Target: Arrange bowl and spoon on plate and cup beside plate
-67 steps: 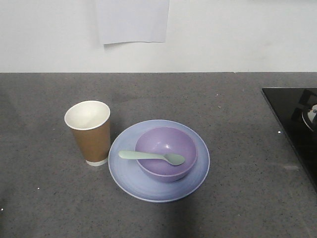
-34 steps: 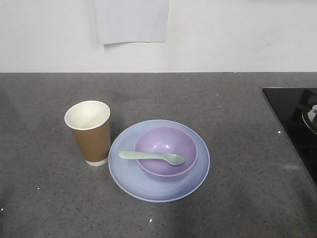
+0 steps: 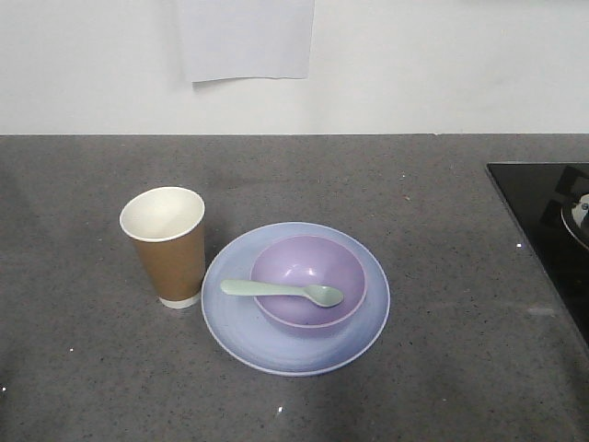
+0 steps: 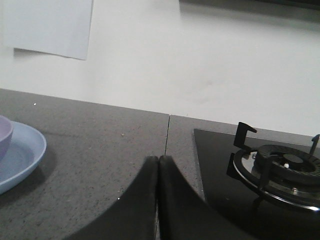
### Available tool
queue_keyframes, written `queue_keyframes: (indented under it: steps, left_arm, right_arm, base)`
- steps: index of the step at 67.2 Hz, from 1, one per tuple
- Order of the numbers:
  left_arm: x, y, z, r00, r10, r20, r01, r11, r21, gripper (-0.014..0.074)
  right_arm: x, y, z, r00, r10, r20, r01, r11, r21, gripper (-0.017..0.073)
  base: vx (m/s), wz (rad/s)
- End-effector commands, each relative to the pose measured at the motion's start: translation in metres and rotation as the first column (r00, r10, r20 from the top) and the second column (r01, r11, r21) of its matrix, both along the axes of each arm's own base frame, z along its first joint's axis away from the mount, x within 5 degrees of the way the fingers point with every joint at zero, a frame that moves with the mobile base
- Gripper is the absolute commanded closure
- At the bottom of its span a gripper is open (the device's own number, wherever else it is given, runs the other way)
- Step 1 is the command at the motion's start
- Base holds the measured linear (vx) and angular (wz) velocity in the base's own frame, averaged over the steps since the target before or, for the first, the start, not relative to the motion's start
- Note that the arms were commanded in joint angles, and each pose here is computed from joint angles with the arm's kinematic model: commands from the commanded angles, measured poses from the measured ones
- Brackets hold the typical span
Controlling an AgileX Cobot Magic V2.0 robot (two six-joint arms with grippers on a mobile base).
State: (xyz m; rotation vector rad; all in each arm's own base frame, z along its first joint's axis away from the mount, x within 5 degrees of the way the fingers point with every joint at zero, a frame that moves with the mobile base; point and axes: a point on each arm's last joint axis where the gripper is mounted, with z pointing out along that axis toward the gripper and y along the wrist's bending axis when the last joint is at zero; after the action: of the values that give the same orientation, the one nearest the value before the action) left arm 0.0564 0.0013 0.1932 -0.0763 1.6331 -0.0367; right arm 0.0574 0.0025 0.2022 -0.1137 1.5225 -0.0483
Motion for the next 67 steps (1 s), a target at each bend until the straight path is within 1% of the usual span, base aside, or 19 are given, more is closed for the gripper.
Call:
queue_keyframes:
  steps: [1, 7, 11, 22, 29, 34, 67]
  left_arm:
    - [-0.0018, -0.0001, 0.0133, 0.995, 0.000, 0.102, 0.000, 1.000, -0.006, 0.0600]
    - [-0.0018, -0.0001, 0.0133, 0.995, 0.000, 0.102, 0.000, 1.000, -0.006, 0.0600]
    - [-0.0018, -0.0001, 0.0133, 0.995, 0.000, 0.102, 0.000, 1.000, -0.006, 0.0600]
    - [-0.0018, -0.0001, 0.0133, 0.995, 0.000, 0.102, 0.000, 1.000, -0.006, 0.0600]
    - [-0.0018, -0.0001, 0.0133, 0.995, 0.000, 0.102, 0.000, 1.000, -0.006, 0.0600]
    - [-0.0018, -0.0001, 0.0133, 0.995, 0.000, 0.102, 0.000, 1.000, -0.006, 0.0600]
    - [-0.0018, -0.0001, 0.0133, 0.995, 0.000, 0.102, 0.000, 1.000, -0.006, 0.0600]
  right_arm:
    - [-0.0013, -0.0021, 0.0046, 0.996, -0.041, 0.080, 0.037, 0.998, 0.048, 0.0566]
    - [-0.0017, -0.0036, 0.0049, 0.994, -0.065, 0.084, 0.059, 0.995, 0.077, 0.0566]
    - [-0.0016, -0.0037, 0.0044, 0.995, -0.067, 0.079, 0.061, 0.995, 0.080, 0.0566]
    - [-0.0016, -0.0024, 0.0043, 0.996, -0.042, 0.076, 0.035, 0.995, 0.099, 0.0566]
    - [-0.0016, -0.0015, 0.0042, 0.997, -0.025, 0.074, 0.015, 0.992, 0.129, 0.0566]
    - [-0.0016, -0.0015, 0.0042, 0.997, -0.025, 0.074, 0.014, 0.990, 0.137, 0.0566]
    - [-0.0015, -0.0015, 0.0041, 0.997, -0.025, 0.072, 0.015, 0.990, 0.138, 0.0566]
  base:
    - [0.00, 0.00]
    - [0.00, 0.00]
    - [0.00, 0.00]
    - [0.00, 0.00]
    - [0.00, 0.00]
    - [0.00, 0.00]
    - [0.00, 0.00]
